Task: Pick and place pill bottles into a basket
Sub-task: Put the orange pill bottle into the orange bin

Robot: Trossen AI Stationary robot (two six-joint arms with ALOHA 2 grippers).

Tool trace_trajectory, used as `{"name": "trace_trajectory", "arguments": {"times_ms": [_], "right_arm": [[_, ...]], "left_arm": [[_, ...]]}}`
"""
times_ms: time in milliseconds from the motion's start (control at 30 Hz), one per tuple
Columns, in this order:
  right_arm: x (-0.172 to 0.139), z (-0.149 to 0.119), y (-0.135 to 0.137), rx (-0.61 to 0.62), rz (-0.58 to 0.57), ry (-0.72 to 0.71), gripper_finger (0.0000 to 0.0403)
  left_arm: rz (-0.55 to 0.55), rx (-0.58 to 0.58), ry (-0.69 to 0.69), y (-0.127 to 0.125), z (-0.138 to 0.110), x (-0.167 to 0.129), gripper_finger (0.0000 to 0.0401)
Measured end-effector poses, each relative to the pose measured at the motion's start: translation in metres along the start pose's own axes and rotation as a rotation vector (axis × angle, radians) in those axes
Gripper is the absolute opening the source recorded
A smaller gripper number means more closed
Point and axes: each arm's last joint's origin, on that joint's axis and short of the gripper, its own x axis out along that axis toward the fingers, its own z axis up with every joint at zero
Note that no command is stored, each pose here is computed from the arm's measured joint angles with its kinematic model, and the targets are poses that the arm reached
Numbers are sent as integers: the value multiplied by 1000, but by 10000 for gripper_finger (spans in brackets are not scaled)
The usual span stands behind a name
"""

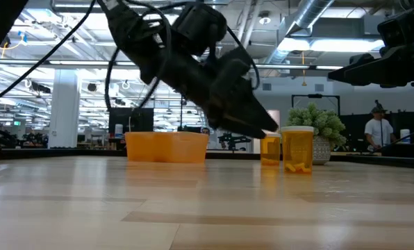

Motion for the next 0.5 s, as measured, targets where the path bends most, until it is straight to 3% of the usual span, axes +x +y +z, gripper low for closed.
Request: {"name": "trace_trajectory", "arguments": {"times_ms": [500], "right_arm": [[0, 0, 0, 0, 3, 2, 265]], "left_arm": [[31, 42, 16, -2, 15, 50, 311]]}}
